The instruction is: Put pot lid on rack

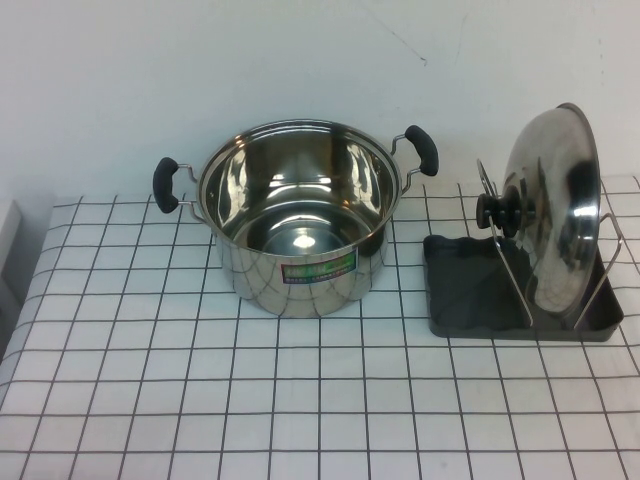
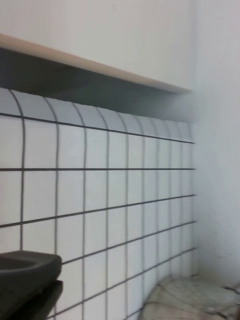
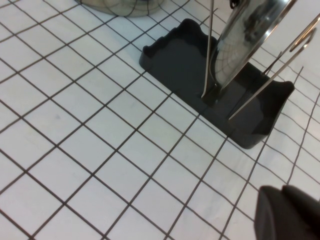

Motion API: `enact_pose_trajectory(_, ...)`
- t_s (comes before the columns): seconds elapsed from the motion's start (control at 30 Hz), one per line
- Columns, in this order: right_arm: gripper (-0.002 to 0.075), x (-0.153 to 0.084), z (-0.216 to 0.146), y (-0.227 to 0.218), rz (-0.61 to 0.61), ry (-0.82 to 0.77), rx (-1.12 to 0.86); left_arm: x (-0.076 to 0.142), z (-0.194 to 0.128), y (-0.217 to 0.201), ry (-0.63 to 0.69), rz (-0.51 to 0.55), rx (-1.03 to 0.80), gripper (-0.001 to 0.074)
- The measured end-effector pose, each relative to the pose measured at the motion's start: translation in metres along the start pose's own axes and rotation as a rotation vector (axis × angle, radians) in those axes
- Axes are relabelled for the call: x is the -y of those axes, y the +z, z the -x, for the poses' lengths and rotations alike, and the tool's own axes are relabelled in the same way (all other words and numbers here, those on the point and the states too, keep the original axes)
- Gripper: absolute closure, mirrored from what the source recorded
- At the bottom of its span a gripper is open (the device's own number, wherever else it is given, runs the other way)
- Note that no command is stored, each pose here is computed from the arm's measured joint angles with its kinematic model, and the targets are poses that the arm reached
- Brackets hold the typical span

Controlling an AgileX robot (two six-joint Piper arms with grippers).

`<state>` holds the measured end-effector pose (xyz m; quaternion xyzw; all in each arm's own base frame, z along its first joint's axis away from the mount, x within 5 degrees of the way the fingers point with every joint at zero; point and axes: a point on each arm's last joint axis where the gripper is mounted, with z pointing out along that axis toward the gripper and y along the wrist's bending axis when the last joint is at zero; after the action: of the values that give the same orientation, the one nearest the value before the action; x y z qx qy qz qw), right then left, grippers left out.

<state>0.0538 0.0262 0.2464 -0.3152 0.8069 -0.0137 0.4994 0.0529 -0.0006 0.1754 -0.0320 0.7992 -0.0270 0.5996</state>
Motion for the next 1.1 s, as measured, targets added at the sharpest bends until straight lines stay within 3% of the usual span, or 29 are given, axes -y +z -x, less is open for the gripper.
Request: enact_pose_trajectory(1.1,0.0726,-0.0001,0.0001,0.0,0.001,0.002,0.001,-0.0002,-0.0017,0.0003,0.002,0.002,-0.008,0.0737)
